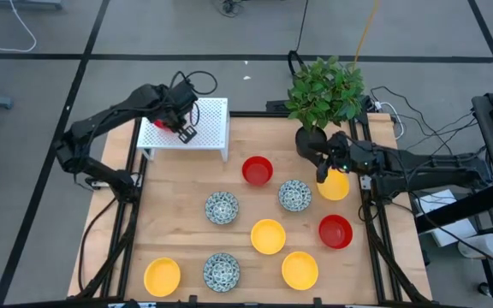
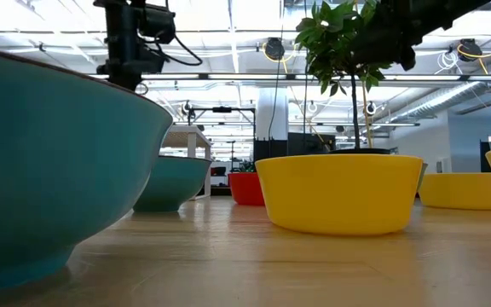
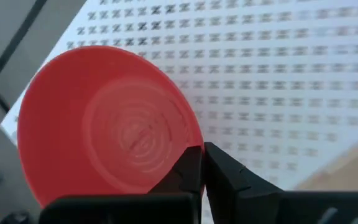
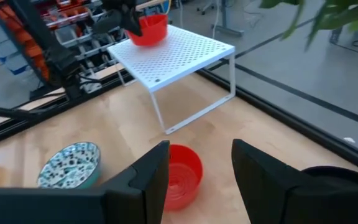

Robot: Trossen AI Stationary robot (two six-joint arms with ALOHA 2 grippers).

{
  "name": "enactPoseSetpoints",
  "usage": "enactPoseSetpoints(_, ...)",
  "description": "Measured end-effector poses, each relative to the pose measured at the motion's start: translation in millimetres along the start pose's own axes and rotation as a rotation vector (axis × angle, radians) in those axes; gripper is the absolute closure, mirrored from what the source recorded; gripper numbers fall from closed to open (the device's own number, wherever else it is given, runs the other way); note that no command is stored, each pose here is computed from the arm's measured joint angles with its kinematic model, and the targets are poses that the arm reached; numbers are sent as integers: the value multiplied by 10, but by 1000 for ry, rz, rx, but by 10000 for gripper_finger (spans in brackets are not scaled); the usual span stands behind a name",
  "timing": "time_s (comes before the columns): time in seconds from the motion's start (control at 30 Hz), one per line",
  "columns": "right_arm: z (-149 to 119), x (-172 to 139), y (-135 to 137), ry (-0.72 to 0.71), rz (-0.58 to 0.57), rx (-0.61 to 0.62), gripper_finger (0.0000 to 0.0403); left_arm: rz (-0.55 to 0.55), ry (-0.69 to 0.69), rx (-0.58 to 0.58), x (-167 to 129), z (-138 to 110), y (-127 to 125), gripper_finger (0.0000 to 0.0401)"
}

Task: Pick & Place Mini bowls
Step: Put the red bowl on the shelf, then put the blue bowl on the shelf

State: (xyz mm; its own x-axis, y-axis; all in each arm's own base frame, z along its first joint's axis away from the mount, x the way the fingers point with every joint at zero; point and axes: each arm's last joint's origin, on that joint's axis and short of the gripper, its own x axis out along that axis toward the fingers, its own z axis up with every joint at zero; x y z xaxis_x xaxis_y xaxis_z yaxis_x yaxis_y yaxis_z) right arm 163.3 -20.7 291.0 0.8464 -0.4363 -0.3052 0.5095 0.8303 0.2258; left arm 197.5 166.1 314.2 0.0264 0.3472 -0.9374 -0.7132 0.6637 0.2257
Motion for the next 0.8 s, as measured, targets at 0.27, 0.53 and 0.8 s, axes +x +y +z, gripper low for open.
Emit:
enactPoseSetpoints(0.27, 23, 25, -68, -9, -43, 14, 243, 74, 29, -24, 26, -19, 132, 356)
enactPoseSetpoints(0.53, 30, 31, -88, -11, -52, 18, 243, 157, 23, -68, 43, -10, 233, 309)
enactPoseSetpoints(0.8, 30, 31, -88, -11, -52, 18, 243, 94, 10, -87, 32, 0, 188, 229)
